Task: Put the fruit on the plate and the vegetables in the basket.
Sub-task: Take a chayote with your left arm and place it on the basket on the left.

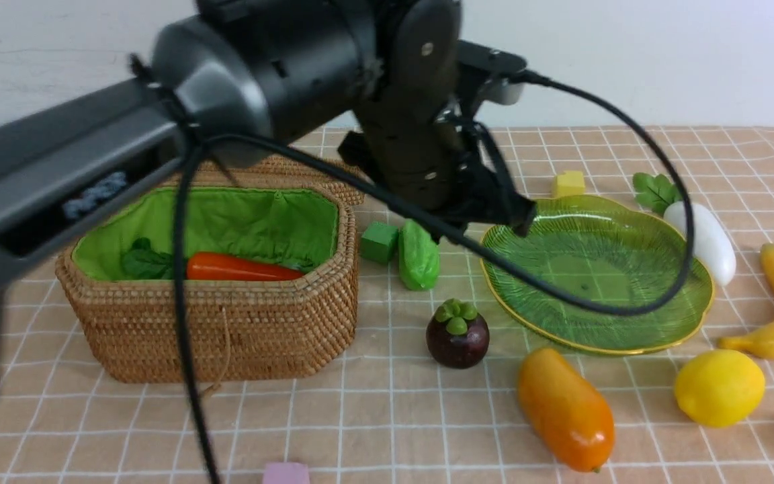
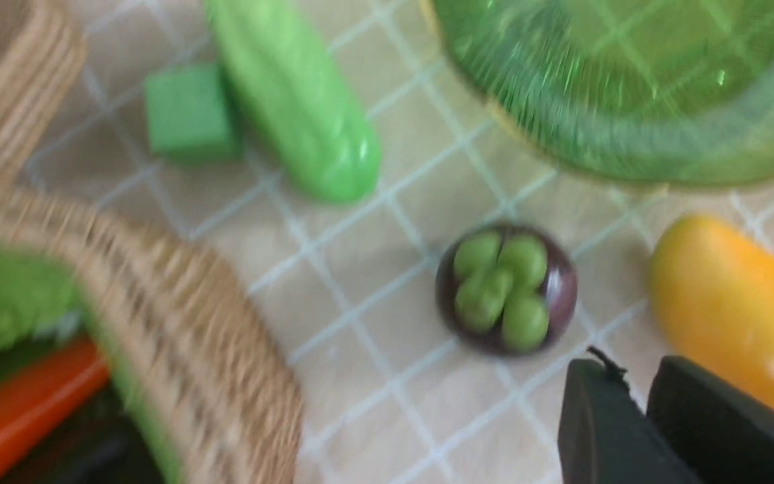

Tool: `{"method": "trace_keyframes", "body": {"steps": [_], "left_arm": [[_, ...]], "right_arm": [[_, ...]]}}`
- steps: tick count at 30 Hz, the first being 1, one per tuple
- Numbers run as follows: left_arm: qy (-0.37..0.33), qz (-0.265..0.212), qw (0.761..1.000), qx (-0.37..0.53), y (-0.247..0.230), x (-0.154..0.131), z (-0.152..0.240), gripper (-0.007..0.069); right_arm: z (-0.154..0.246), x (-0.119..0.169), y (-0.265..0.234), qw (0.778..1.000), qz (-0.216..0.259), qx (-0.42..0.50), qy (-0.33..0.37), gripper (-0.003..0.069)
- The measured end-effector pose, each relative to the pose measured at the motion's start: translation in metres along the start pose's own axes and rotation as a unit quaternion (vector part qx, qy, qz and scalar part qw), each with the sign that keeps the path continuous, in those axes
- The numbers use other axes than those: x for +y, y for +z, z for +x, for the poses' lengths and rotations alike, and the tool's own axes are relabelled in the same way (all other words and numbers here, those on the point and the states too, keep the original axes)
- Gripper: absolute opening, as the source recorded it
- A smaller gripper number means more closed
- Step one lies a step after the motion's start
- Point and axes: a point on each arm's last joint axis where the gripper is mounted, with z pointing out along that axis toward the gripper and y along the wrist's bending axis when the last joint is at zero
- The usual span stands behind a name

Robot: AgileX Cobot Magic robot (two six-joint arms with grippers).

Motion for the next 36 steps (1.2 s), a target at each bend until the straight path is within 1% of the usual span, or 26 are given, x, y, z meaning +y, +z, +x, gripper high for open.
{"method": "trace_keyframes", "body": {"steps": [3, 4, 5, 8, 9, 10, 11, 13, 16, 21, 23, 24, 27, 29, 36], "left_arm": [[-0.001, -0.031, 0.999, 0.012, 0.031, 0.000, -0.013, 0.0173], [-0.001, -0.035, 0.999, 0.014, 0.036, 0.000, -0.014, 0.0188], [-0.006, -0.061, 0.998, 0.014, 0.054, 0.002, -0.018, 0.0244], [-0.039, -0.115, 0.993, 0.007, 0.090, 0.008, -0.020, 0.0384], [-0.047, -0.129, 0.990, 0.007, 0.098, 0.010, -0.019, 0.0408], [-0.053, -0.147, 0.988, 0.003, 0.109, 0.012, -0.018, 0.0449], [-0.059, -0.155, 0.986, -0.005, 0.116, 0.013, -0.017, 0.0478], [-0.065, -0.159, 0.985, -0.019, 0.125, 0.013, -0.018, 0.0510], [-0.064, -0.155, 0.985, -0.031, 0.137, 0.011, -0.017, 0.0528], [-0.066, -0.156, 0.985, -0.026, 0.154, 0.014, -0.012, 0.0533], [-0.072, -0.158, 0.984, -0.022, 0.159, 0.019, -0.010, 0.0533], [-0.084, -0.162, 0.983, -0.020, 0.165, 0.026, -0.009, 0.0533], [-0.099, -0.166, 0.981, -0.020, 0.172, 0.037, -0.007, 0.0533], [-0.103, -0.168, 0.980, -0.017, 0.178, 0.041, -0.005, 0.0533], [-0.104, -0.164, 0.981, -0.003, 0.194, 0.040, 0.003, 0.0533]], "right_arm": [[0.002, 0.001, 0.000, 1.000, -0.004, 0.008, 0.000, 0.0160], [0.002, 0.001, 0.000, 1.000, -0.004, 0.009, 0.000, 0.0160], [0.003, 0.001, 0.000, 1.000, -0.007, 0.016, 0.002, 0.0160], [0.004, 0.002, 0.000, 1.000, -0.009, 0.021, 0.005, 0.0160], [0.004, 0.002, 0.000, 1.000, -0.009, 0.021, 0.006, 0.0160], [0.004, 0.002, 0.000, 1.000, -0.010, 0.021, 0.006, 0.0160], [0.004, 0.002, 0.000, 1.000, -0.010, 0.021, 0.006, 0.0160], [0.004, 0.002, 0.000, 1.000, -0.012, 0.022, 0.007, 0.0162], [0.005, 0.003, 0.000, 1.000, -0.015, 0.025, 0.008, 0.0165], [0.006, 0.003, 0.000, 0.999, -0.018, 0.032, 0.009, 0.0167], [0.006, 0.004, 0.000, 0.999, -0.019, 0.034, 0.009, 0.0168], [0.006, 0.004, 0.000, 0.999, -0.020, 0.035, 0.009, 0.0169], [0.007, 0.004, 0.000, 0.999, -0.020, 0.036, 0.009, 0.0171], [0.007, 0.004, 0.000, 0.999, -0.020, 0.036, 0.009, 0.0172], [0.007, 0.004, 0.000, 0.999, -0.020, 0.036, 0.009, 0.0175]]}}
